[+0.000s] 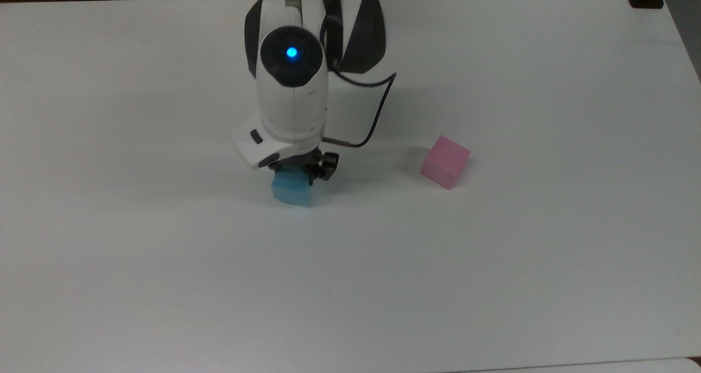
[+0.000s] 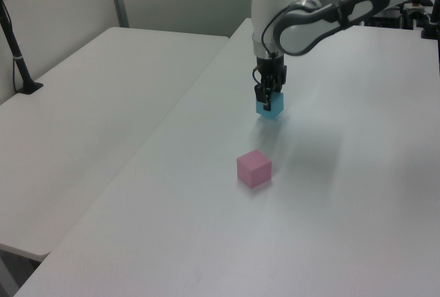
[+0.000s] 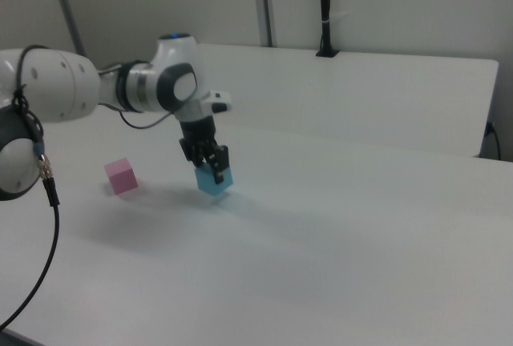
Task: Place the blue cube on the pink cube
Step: 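Carry the light-blue cube over the pink cube and lower it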
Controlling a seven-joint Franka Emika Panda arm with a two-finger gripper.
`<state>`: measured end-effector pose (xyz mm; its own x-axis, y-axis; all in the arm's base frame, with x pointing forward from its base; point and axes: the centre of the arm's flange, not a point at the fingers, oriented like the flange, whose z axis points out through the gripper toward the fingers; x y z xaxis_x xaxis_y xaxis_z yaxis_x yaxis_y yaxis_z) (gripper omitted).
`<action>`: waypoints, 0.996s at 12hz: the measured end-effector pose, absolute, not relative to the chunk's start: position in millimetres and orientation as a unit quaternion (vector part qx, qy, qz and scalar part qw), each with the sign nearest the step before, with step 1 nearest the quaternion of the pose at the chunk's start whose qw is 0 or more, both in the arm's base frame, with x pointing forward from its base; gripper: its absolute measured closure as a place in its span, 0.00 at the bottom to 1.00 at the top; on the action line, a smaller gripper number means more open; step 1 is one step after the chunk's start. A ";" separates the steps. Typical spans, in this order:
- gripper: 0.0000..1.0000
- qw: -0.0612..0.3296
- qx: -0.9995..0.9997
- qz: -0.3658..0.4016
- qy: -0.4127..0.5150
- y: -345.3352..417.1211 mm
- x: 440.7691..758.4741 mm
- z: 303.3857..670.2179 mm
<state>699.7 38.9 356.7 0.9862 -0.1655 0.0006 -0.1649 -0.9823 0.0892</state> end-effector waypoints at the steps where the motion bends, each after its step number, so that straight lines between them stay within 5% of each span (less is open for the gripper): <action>1: 0.42 0.042 0.997 -0.006 -0.062 60.9 694.9 383.4; 5: 0.42 0.039 0.999 0.001 0.026 182.2 660.6 439.1; 12: 0.42 0.030 0.997 0.018 0.076 302.4 630.9 402.9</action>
